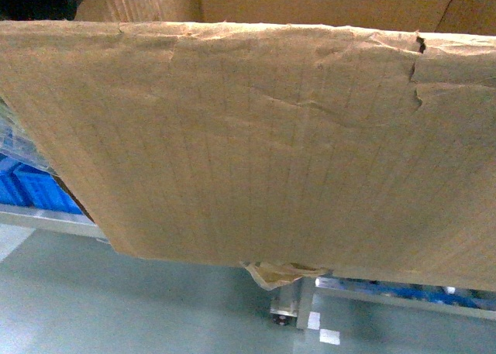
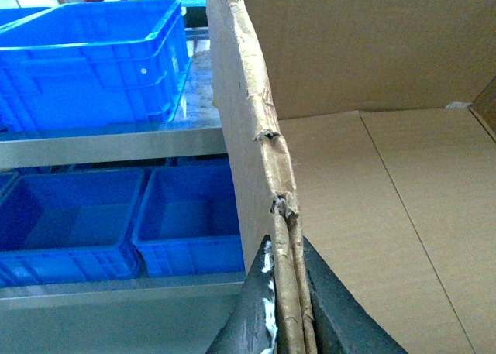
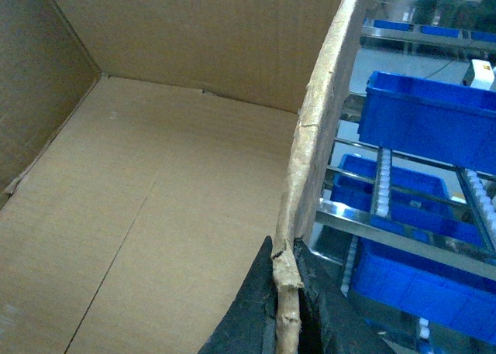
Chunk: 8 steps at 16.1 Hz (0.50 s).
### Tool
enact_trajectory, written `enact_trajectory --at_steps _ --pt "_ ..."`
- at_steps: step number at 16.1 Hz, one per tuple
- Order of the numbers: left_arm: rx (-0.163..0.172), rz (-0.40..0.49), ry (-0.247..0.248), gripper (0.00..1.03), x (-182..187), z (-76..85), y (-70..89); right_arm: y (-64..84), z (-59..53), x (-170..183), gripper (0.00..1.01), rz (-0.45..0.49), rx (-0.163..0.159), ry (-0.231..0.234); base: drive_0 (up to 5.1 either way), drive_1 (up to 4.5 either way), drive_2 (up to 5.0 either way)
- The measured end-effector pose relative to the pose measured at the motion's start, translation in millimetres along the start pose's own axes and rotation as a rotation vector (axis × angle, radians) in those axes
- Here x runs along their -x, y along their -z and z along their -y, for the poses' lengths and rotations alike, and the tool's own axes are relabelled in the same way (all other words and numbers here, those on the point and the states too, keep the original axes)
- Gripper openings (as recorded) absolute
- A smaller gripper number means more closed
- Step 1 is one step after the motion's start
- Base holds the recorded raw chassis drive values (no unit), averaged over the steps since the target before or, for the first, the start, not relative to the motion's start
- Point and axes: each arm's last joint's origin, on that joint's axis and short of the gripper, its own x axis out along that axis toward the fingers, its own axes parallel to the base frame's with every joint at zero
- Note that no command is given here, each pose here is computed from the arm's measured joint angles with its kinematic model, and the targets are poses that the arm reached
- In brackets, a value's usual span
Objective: Sort boxes to right shelf from conveyor
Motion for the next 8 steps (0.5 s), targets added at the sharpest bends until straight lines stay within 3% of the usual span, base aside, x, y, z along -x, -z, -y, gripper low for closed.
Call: enact_trajectory --at_steps 2,8 --pt "0.0 0.001 0.001 0.03 0.0 0.0 -0.1 -0.2 0.0 0.3 0.03 0.001 0.0 0.0 -1.4 -1.4 -1.4" --pt "0.001 0.001 -0.002 0.03 0.1 -0.5 -0.3 -0.3 -0.1 0.3 0.03 0.002 0.001 -0.001 4.8 -2.65 -2.6"
